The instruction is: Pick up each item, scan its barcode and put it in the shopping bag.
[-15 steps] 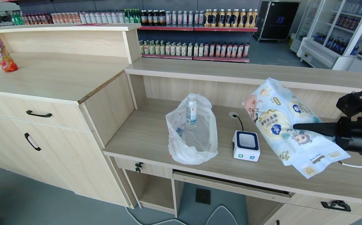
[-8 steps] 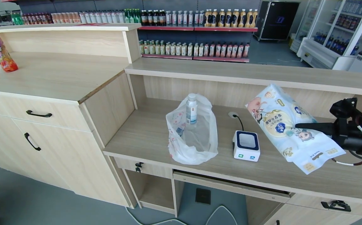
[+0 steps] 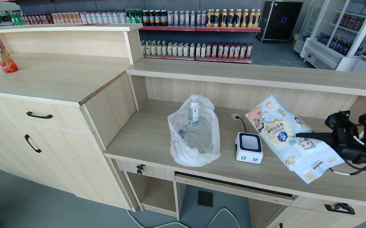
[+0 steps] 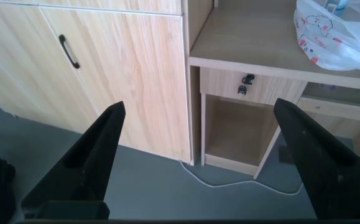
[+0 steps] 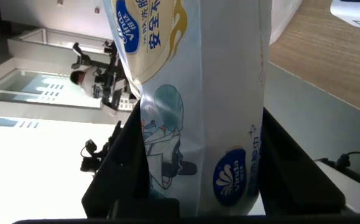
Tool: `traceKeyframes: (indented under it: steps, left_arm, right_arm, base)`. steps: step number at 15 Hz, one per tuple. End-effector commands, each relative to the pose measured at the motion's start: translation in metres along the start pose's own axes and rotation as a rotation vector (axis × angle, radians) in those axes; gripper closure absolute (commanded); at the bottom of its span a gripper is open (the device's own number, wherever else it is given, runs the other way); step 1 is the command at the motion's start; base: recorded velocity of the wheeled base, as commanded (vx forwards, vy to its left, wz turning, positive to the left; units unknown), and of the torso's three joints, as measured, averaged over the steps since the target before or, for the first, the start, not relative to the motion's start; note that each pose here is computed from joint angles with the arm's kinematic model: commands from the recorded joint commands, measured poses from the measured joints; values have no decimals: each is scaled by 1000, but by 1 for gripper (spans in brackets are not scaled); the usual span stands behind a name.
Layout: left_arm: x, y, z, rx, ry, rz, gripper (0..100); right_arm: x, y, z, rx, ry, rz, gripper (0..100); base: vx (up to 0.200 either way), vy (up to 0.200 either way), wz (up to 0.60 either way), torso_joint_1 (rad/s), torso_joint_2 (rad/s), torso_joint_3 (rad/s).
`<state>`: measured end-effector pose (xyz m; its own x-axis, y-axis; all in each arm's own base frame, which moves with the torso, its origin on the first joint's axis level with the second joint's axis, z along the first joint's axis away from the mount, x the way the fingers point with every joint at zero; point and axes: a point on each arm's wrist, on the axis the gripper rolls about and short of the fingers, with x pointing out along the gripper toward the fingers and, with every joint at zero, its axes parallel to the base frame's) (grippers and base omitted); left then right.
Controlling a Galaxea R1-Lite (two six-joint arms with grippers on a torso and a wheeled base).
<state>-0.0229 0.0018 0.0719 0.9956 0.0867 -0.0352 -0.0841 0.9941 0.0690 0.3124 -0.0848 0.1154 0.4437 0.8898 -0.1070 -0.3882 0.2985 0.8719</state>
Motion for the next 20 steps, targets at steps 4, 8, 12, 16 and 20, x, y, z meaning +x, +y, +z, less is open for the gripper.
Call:
traceKeyframes:
  steps: [4,8,12,16,20]
  left_arm:
    - [0,0,0,0,0,1,0]
    - [0,0,0,0,0,1,0]
    - [0,0,0,0,0,1,0]
    - [0,0,0,0,0,1,0]
    - [0,0,0,0,0,1,0]
  right_arm:
    - [0,-20,-11,48,7,-8,100]
    - [1,-29,-15,50,12,-11,100]
    - [-4,-37,-13,63,-5,-22,100]
    - [-6,-46,-4,52,-17,-31,100]
    - [-9,-52,4,20,-31,-44,100]
  base:
    - [0,0,0,0,0,0]
    - [0,0,0,0,0,0]
    - [0,0,0,0,0,0]
    - [0,0,0,0,0,0]
    - [0,0,0,0,0,0]
